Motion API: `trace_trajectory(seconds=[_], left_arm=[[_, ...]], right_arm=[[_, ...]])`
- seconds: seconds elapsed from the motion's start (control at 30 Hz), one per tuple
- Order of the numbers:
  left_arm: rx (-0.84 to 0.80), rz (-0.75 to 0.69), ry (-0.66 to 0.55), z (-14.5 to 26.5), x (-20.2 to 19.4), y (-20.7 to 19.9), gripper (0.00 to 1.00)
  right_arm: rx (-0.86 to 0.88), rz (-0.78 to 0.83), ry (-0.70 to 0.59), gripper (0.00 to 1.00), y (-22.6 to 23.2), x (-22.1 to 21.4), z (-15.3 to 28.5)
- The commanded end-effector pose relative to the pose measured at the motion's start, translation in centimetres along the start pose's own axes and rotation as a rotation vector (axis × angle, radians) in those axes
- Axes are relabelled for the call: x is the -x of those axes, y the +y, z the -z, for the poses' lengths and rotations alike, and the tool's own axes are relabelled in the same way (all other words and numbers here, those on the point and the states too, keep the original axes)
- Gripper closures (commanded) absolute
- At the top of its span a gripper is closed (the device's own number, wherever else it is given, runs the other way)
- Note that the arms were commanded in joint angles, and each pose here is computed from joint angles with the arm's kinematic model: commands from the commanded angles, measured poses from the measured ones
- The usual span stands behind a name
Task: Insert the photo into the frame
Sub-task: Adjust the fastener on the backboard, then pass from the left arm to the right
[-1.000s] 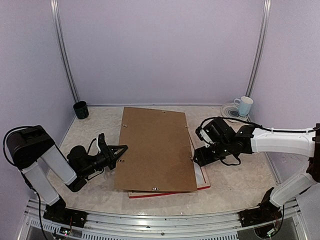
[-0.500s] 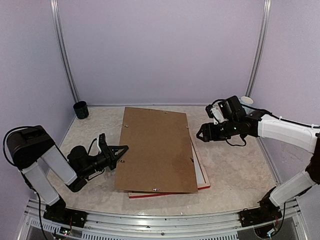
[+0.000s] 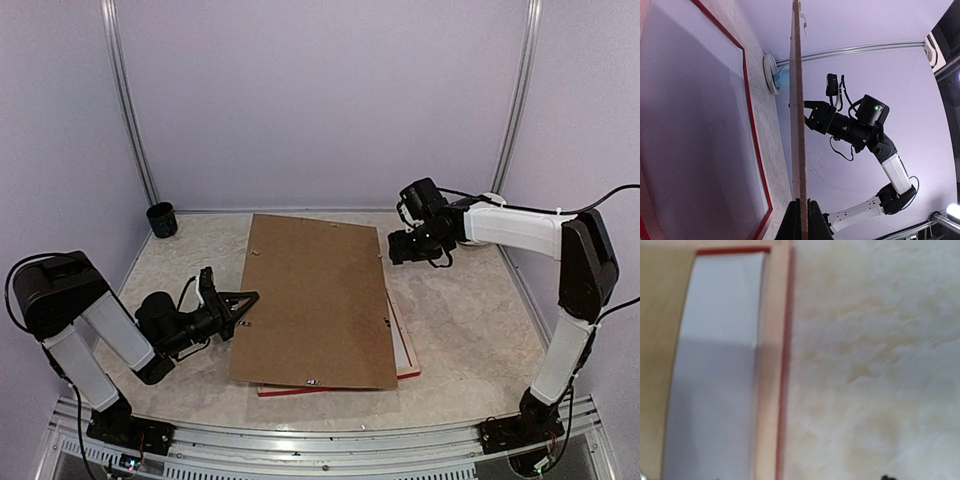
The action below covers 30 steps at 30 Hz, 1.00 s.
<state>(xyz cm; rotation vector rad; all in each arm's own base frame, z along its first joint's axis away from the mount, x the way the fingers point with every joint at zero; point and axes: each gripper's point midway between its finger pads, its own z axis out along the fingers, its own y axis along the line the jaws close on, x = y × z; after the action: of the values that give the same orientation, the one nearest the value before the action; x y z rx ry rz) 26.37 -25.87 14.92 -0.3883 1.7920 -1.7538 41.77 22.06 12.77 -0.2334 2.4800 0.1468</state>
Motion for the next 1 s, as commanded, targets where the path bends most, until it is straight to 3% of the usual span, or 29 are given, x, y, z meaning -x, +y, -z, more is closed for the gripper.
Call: trace_trajectory(seconds=[0.0, 0.27, 0.6, 0.97], left_arm=[[-0.363, -0.120, -0.050, 1.2, 0.9, -9.5, 1.00], [-0.363, -0.118, -0.050, 1.0, 1.0, -9.5, 1.00], [-0.358, -0.115, -0.050, 0.8, 1.0, -9.3, 1.00], [-0.348, -0.112, -0.053, 0.6, 1.1, -8.9, 1.00]], right_arm=[[-0.050, 0.005, -0.051, 0.31, -1.2, 2.4, 0.4], [-0.008, 0.048, -0.021, 0.32, -0.2, 1.6, -1.7], [0.106, 0.088, -0.045, 0.32, 1.6, 1.2, -0.9], [0.106, 0.110, -0.025, 0.32, 2.2, -0.6, 0.1]])
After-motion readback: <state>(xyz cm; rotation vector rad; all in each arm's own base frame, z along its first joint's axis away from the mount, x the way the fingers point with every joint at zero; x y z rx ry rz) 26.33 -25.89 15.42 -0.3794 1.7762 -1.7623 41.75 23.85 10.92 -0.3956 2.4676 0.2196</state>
